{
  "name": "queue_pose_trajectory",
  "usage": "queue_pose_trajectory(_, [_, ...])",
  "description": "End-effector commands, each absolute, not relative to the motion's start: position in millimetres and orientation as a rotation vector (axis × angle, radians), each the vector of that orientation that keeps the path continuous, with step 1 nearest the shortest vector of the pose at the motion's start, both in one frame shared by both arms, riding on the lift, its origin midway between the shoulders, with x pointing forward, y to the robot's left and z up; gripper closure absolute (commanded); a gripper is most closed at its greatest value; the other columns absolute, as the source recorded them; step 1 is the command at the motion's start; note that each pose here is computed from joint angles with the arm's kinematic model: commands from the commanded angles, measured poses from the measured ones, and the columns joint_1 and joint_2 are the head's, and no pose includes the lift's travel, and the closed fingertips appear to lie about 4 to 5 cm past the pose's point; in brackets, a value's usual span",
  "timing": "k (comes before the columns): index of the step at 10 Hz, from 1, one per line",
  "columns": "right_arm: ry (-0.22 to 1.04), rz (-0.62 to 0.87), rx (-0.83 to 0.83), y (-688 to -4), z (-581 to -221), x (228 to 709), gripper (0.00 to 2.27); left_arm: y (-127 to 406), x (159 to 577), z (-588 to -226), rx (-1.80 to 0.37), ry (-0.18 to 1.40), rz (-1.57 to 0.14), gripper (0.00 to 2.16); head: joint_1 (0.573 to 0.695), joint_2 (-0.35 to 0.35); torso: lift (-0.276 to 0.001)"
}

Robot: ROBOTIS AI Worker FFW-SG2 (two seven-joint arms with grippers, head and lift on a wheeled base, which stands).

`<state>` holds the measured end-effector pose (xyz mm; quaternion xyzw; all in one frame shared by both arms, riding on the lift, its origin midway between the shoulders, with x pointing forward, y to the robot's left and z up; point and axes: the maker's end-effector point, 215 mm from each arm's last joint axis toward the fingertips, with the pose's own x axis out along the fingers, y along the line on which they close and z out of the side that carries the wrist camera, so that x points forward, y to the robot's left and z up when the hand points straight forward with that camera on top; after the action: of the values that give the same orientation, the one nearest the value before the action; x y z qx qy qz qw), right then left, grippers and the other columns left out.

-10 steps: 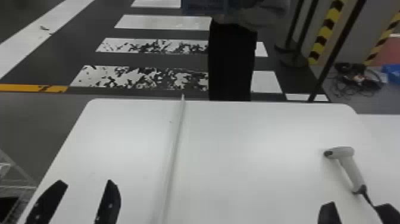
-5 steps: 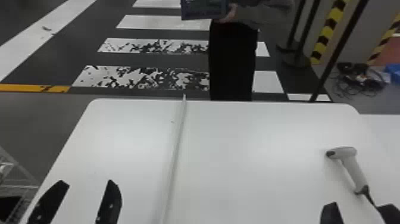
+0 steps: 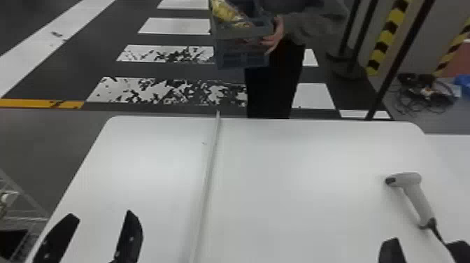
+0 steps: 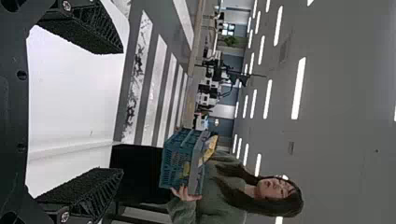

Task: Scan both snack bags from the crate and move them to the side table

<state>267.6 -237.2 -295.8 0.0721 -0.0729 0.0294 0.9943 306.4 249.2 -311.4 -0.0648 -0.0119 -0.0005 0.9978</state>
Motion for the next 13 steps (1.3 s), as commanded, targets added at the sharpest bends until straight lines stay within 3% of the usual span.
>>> queue_pose_trajectory(1, [-0.146, 0.058, 0.145, -237, -296, 268, 0.1, 251, 305, -302, -0.144, -0.059, 0.011, 0.08, 0.695, 0.024, -0.095])
queue_pose_trajectory(13, [-0.167, 0.057, 0.144, -240, -289, 266, 0.11, 256, 294, -280, -0.142, -0.169, 0.023, 0.12, 0.695, 0.034, -0.095])
